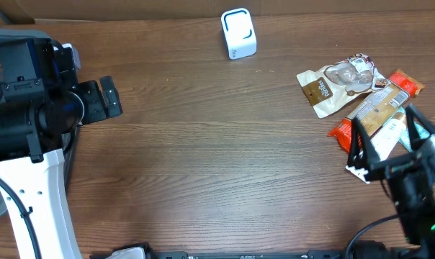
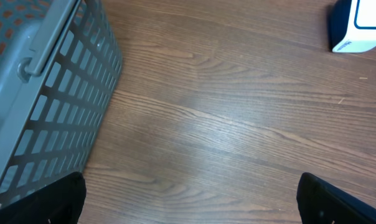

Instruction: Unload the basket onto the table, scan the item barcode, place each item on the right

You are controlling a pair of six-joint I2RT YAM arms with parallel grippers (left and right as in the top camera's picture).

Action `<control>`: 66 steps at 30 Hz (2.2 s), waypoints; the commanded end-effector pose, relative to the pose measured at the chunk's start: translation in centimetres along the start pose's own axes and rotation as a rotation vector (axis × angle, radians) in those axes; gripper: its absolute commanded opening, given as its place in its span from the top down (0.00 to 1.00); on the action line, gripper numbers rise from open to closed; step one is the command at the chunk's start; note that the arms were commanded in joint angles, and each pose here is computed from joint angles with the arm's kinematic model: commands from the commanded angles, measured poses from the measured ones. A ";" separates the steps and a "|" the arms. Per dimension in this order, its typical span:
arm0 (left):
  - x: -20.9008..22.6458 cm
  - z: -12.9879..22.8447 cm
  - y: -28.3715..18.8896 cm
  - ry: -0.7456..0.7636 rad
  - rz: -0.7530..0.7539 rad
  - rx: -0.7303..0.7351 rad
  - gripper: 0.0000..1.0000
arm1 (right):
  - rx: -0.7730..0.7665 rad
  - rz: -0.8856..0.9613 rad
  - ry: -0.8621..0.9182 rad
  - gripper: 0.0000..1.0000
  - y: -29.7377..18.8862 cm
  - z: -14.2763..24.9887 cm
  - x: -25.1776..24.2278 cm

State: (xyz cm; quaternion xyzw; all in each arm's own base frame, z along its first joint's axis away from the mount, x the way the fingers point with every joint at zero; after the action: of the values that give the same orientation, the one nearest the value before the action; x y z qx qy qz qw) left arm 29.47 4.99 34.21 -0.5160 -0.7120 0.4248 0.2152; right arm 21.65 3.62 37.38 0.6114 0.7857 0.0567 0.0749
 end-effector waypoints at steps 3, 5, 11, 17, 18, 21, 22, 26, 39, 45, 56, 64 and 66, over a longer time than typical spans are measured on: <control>-0.1 -0.1 0.2 -0.009 0.006 0.003 0.00 | -0.060 -0.004 -0.020 0.00 -1.3 4.6 0.4; -0.1 -0.1 0.2 -0.009 0.006 0.003 0.01 | -0.067 -0.005 -0.023 0.00 -1.3 6.3 0.4; -0.1 -0.1 0.2 -0.009 0.007 0.003 0.01 | -0.106 -0.005 -0.034 0.00 -1.2 10.1 0.3; -0.1 -0.1 0.2 -0.009 0.006 0.003 0.00 | -0.126 -0.005 -0.041 0.00 -1.4 12.1 0.4; -0.1 -0.1 0.2 -0.009 0.007 0.003 0.00 | -0.125 -0.005 -0.041 0.00 -1.5 12.4 0.4; -0.1 -0.1 0.2 -0.009 0.007 0.003 0.01 | -0.096 -0.002 -0.031 0.00 -1.7 13.1 0.4; -0.1 -0.1 0.2 -0.009 0.007 0.003 0.00 | -0.085 -0.001 -0.028 0.00 -1.8 13.4 0.5; -0.1 -0.1 0.2 -0.009 0.006 0.003 0.01 | -0.029 -0.004 -0.009 0.00 -1.8 14.7 0.5; -0.1 -0.1 0.2 -0.009 0.007 0.003 0.00 | 0.198 0.002 0.062 0.00 -2.1 20.1 0.5; -0.1 -0.1 0.2 -0.009 0.007 0.003 0.00 | 0.198 0.002 0.062 0.00 -2.1 20.1 0.5; -0.1 -0.1 0.2 -0.009 0.006 0.003 0.00 | 0.198 0.002 0.062 0.00 -2.1 20.1 0.5; -0.1 -0.1 0.2 -0.009 0.006 0.004 0.01 | 0.198 0.002 0.062 0.00 -2.1 20.1 0.5; -0.1 -0.1 0.1 -0.009 0.007 0.000 0.00 | 0.198 0.002 0.062 0.00 -2.1 20.1 0.5</control>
State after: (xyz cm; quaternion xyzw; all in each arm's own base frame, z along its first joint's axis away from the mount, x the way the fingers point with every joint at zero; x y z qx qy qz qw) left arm 29.47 4.99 34.21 -0.5160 -0.7120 0.4248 0.2152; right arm 23.20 3.52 17.60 0.6148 0.7887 -0.0003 -0.0077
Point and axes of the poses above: each gripper's point midway between its finger pads, its own y axis out along the fingers, its own x axis along the line the jaws close on, z = x × y, the point moved 1 cm from there along -y, back along the fingers, and after that the axes turned 8 degrees about -y, right-handed, at the moved point
